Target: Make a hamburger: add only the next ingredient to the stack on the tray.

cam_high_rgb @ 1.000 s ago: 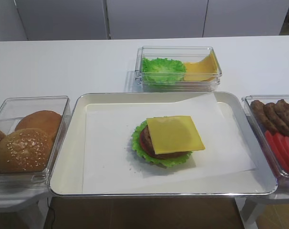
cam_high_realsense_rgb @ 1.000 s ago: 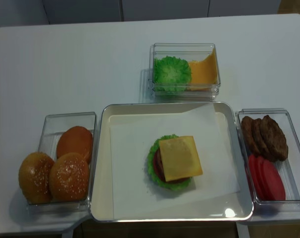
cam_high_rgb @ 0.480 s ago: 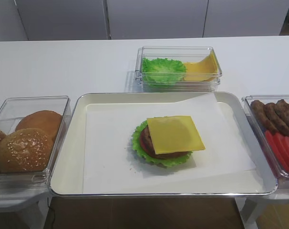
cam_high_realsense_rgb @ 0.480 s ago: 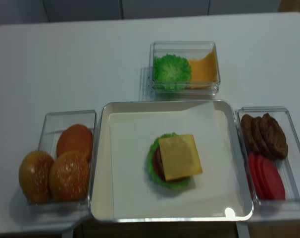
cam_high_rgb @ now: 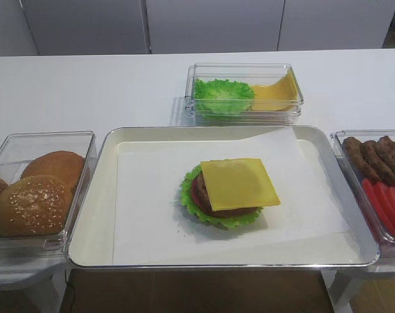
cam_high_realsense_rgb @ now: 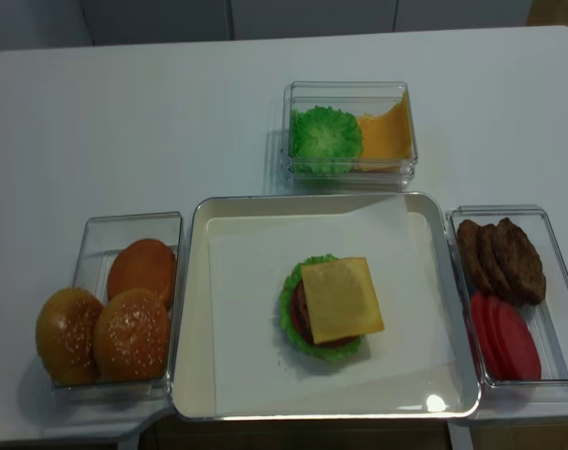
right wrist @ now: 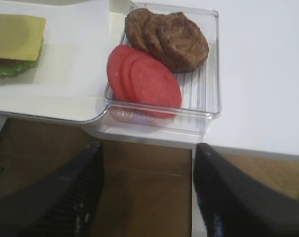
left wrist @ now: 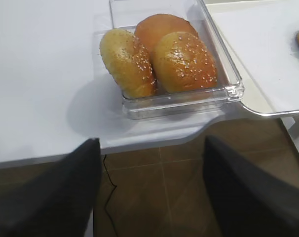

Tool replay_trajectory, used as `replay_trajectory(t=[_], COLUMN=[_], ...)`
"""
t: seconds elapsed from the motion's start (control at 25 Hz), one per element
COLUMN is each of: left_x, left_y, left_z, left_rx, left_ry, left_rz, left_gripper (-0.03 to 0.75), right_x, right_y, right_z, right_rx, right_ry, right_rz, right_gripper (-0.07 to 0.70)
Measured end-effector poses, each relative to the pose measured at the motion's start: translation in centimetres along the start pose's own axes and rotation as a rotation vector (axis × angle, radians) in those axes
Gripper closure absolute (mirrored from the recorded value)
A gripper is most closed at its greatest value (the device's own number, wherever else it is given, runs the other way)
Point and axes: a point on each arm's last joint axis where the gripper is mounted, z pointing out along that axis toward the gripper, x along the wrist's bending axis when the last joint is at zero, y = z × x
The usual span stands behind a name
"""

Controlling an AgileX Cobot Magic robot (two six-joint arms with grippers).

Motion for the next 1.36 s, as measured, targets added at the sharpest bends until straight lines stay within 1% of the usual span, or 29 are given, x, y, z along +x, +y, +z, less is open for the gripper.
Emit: replay_trajectory(t=[0.08, 0.24, 0.72, 0.92, 1.08, 1.36], left_x=[0.0, 0.0, 0.0, 0.0, 0.0, 0.0], left_y=[0.0, 0.0, 0.0, 0.0, 0.0, 0.0], left_z=[0.0, 0.0, 0.0, 0.0, 0.0, 0.0], left_rx=[0.0, 0.0, 0.0, 0.0, 0.0, 0.0], left_ry=[0.0, 0.0, 0.0, 0.0, 0.0, 0.0], left_rz=[0.0, 0.0, 0.0, 0.0, 0.0, 0.0], left_gripper=[0.238, 0.238, 0.238, 0.238, 0.238, 0.238], right_x=[-0.02, -0.08, -0.09, -0.07, -0.07, -0.07], right_y=[0.24, -0.12, -0.06, -0.05, -0.04, -0.04], right_z=[0.1, 0.8, 0.79, 0.82, 0.82, 0.82], right_rx=[-0.029, -0.014, -0.02, -0.02, -0.02, -0.02], right_ry=[-0.002, -0.004, -0.005, -0.044, -0.048, -0.048], right_rz=[-0.002, -0.001, -0.003, 0.02, 0.022, 0.022], right_gripper=[0.192, 0.191, 0.204, 0.205, 0.205, 0.234])
